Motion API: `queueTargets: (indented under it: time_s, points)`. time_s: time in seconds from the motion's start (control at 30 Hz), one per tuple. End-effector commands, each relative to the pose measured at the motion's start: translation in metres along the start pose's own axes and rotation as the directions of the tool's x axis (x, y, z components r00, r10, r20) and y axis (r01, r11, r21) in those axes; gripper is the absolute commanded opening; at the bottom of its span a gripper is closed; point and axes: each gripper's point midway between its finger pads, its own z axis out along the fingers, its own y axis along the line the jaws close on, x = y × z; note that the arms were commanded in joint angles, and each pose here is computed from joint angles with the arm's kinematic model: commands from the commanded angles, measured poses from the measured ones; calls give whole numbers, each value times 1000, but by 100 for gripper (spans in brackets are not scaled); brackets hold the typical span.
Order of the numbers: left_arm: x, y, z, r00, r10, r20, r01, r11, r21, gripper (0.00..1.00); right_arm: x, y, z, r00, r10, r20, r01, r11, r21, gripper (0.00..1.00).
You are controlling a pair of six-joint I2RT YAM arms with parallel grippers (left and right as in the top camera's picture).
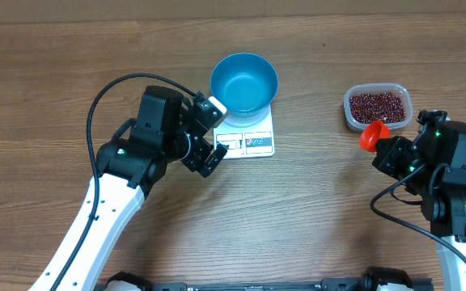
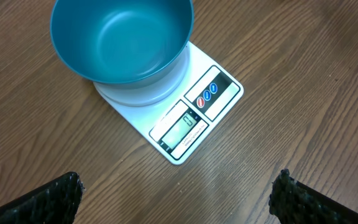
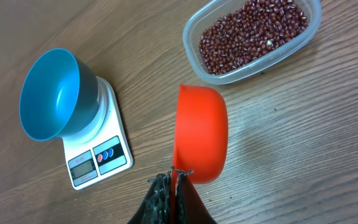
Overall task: Scoop item into bowl and weigh 150g on scale
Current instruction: 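Move the red scoop with the right gripper into the bean tub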
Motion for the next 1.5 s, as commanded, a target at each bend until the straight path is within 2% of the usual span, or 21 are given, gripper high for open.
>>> queueTargets:
  time_s: [0.0,0.23,0.4,0.57,0.7,0.87,1.17,1.47]
  points:
    - [2,-3,3,1000,-10,-8,10,1000,12,99,-11,5,-8,999,-2,36,2,1000,-6,4]
    - [2,-3,3,1000,-10,-8,10,1000,12,99,-31,15,-11,998,-63,-11,63,998,6,4]
    - [2,-3,3,1000,-10,-8,10,1000,12,100,-67,28,-4,982,-156,-103,160,987,28,3]
    - [2,-3,3,1000,-10,-8,10,1000,12,100,-104,26,9,976,-158,-148,171,982,82,4]
    - [2,-3,3,1000,-10,-8,10,1000,12,100,-130,9,35,946,-277,-171,296,950,98,4]
    - [2,-3,3,1000,-10,-8,10,1000,12,99,-134,-22,61,904,-353,-242,394,907,148,4]
    - [2,-3,3,1000,-10,-8,10,1000,12,99,-121,-51,105,818,-440,-370,505,857,99,4]
    - [2,-3,3,1000,-10,-8,10,1000,12,100,-128,-74,126,814,-438,-382,529,830,175,4]
